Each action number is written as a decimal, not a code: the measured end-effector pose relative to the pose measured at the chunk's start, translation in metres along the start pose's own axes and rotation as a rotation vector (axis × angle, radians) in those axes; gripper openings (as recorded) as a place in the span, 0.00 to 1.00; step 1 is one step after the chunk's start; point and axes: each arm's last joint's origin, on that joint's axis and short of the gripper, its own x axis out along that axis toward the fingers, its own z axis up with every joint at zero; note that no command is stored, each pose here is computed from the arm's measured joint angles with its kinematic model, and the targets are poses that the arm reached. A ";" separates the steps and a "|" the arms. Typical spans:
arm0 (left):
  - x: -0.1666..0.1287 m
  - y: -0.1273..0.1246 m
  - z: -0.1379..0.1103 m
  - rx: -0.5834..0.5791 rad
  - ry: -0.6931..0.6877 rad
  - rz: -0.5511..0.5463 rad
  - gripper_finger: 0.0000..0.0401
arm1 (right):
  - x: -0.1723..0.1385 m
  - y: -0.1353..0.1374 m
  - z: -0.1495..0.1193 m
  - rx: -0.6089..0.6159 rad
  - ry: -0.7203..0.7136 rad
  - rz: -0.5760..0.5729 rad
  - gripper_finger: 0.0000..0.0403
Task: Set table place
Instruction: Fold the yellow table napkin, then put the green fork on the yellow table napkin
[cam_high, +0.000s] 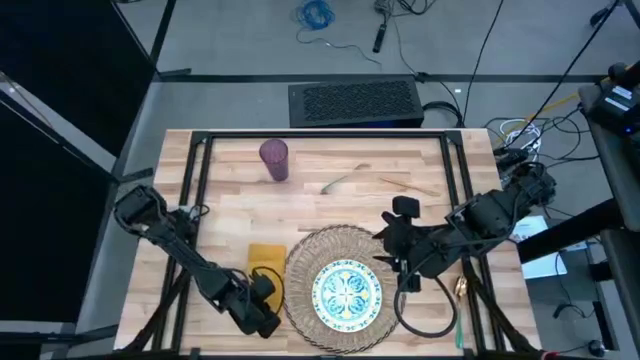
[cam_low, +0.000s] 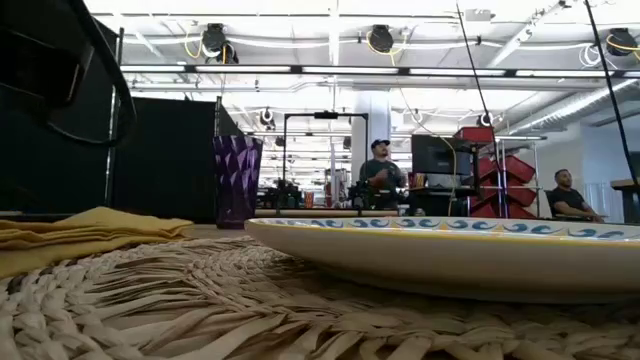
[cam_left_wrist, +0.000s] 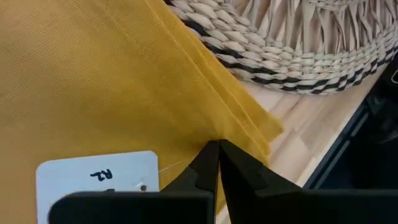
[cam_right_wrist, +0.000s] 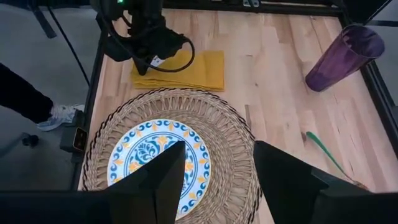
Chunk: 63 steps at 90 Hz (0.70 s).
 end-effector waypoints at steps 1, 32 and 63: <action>0.000 0.000 0.000 0.000 0.000 -0.001 0.00 | 0.000 0.000 0.000 0.000 0.000 0.000 0.44; -0.038 -0.015 0.006 0.068 0.004 -0.092 0.00 | 0.000 0.000 0.000 0.006 0.004 -0.001 0.44; -0.107 -0.010 0.019 0.224 -0.214 -0.095 0.00 | 0.003 -0.006 0.002 -0.037 0.004 -0.027 0.44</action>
